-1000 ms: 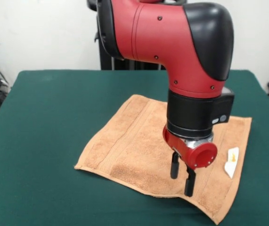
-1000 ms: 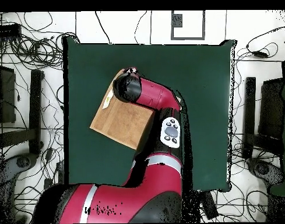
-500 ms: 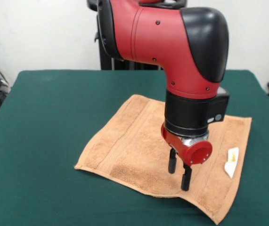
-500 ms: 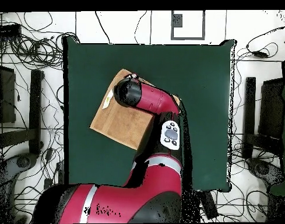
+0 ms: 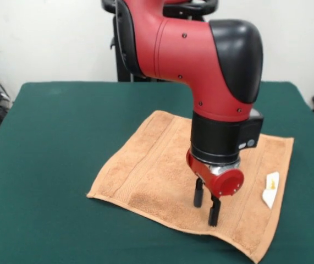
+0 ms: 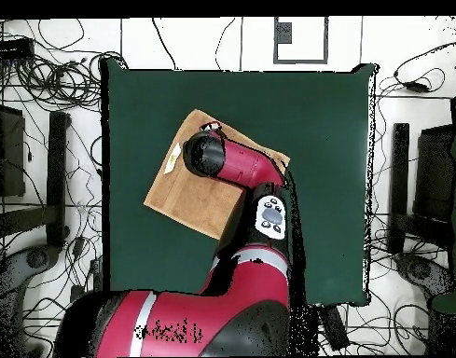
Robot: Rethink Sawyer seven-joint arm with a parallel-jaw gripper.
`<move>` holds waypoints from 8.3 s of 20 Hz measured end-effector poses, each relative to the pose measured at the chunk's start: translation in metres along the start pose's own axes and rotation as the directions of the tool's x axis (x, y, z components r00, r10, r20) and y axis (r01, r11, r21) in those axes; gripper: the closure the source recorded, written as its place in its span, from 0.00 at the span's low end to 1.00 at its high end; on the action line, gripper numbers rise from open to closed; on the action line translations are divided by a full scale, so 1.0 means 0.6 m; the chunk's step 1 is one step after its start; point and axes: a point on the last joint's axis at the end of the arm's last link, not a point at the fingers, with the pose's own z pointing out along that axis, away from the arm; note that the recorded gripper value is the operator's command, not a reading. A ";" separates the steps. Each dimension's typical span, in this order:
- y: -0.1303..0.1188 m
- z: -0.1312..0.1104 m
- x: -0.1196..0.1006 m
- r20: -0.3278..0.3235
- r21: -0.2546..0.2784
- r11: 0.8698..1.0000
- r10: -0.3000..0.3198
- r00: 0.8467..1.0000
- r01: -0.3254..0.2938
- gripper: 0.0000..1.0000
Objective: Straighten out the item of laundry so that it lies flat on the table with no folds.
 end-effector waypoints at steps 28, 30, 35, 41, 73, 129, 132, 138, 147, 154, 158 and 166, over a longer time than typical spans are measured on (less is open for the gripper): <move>0.001 0.006 0.001 0.013 -0.017 1.000 -0.001 1.000 0.001 0.00; 0.001 0.006 0.001 0.014 -0.017 1.000 -0.001 1.000 0.001 0.00; 0.001 0.006 0.001 0.014 -0.017 1.000 -0.001 1.000 0.001 0.00; 0.001 0.006 0.001 0.014 -0.017 1.000 0.003 1.000 -0.002 0.00; 0.008 0.007 -0.003 0.009 -0.015 0.997 0.074 0.997 -0.074 0.00; -0.005 -0.012 0.072 -0.077 0.099 0.994 0.052 0.996 -0.044 0.00; -0.002 -0.009 0.080 -0.075 0.097 0.995 0.045 0.996 -0.038 0.00; 0.010 -0.004 0.085 -0.047 0.103 0.994 0.029 0.998 -0.024 0.00; 0.017 -0.001 0.084 -0.044 0.120 0.992 0.040 0.998 -0.034 0.00; 0.018 -0.003 0.076 -0.045 0.117 0.992 0.050 0.998 -0.044 0.00; 0.019 -0.015 0.050 -0.042 0.112 0.991 0.073 0.996 -0.067 0.00; 0.045 -0.070 -0.033 -0.023 0.063 0.989 0.132 0.991 -0.130 0.00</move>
